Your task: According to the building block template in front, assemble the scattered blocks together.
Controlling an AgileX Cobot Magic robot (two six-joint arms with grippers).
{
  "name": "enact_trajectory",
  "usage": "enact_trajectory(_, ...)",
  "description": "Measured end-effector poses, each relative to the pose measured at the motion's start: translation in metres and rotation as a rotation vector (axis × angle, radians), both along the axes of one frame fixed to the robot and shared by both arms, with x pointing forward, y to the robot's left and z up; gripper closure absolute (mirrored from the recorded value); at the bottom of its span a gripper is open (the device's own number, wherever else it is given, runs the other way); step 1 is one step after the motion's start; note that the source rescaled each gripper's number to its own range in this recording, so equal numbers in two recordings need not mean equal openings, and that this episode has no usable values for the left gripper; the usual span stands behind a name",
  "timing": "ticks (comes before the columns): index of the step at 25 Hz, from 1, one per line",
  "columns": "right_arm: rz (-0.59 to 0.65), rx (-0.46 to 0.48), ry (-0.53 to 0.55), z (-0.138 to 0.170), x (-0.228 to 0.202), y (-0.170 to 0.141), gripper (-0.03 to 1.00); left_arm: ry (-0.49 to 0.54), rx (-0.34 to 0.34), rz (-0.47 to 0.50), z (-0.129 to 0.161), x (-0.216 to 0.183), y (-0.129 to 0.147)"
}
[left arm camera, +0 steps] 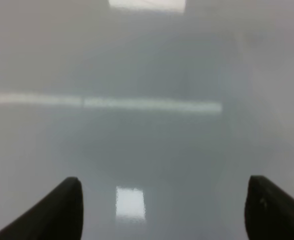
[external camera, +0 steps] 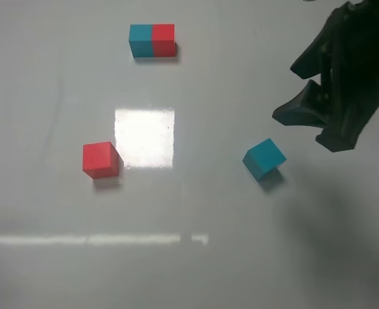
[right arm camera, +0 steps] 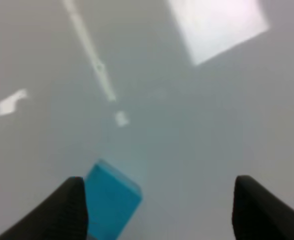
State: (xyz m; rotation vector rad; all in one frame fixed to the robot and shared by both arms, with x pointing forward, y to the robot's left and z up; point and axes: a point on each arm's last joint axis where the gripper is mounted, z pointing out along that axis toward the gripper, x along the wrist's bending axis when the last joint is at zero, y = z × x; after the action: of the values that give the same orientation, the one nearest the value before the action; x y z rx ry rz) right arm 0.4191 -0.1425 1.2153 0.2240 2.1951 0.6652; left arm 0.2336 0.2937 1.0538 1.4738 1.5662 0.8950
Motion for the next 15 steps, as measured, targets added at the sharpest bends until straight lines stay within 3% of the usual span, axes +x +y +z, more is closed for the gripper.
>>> enact_trajectory(6, 0.217, -0.070, -0.071, -0.004, 0.001, 0.059, -0.03, 0.000, 0.000, 0.000, 0.000, 0.000, 0.000)
enact_trajectory(15, 0.429, -0.176, -0.116, -0.014, 0.007, 0.130, -0.03, 0.000, 0.000, 0.000, 0.000, 0.000, 0.000)
